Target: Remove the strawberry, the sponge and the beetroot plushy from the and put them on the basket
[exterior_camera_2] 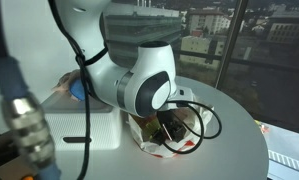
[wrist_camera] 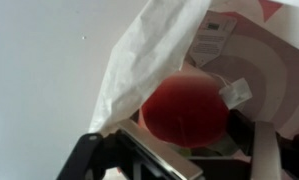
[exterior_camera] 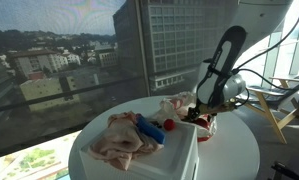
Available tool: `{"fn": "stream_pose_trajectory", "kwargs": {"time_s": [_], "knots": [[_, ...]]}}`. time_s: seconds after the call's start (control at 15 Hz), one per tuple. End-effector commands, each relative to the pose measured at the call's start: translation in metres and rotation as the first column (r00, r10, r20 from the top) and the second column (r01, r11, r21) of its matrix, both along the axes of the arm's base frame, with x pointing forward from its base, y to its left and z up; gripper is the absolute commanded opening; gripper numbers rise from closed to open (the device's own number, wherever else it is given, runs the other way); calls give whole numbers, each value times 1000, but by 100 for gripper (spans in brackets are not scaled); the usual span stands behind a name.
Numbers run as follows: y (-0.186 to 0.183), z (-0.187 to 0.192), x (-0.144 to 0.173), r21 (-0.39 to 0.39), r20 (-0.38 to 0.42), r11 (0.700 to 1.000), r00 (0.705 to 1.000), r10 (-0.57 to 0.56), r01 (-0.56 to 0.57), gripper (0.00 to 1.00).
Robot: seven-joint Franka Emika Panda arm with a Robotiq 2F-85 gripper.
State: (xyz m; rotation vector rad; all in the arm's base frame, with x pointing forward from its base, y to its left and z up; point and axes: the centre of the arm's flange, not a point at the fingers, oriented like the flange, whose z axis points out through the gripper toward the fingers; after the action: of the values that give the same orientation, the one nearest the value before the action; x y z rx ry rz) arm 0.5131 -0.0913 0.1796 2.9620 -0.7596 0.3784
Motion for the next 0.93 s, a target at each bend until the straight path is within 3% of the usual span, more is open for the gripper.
{"fn": "stream_pose_trajectory", "kwargs": {"time_s": [0.0, 0.4, 0.6, 0.67, 0.87], "knots": [[-9, -15, 18, -5, 26, 1000, 999, 21, -21, 58], [-3, -4, 12, -16, 42, 1000, 999, 27, -26, 16], [4, 19, 3, -17, 78, 1000, 997, 20, -19, 11], [7, 30, -1, -15, 95, 1000, 995, 26, -25, 13], [20, 67, -19, 2, 189, 997, 979, 73, -75, 12]]}}
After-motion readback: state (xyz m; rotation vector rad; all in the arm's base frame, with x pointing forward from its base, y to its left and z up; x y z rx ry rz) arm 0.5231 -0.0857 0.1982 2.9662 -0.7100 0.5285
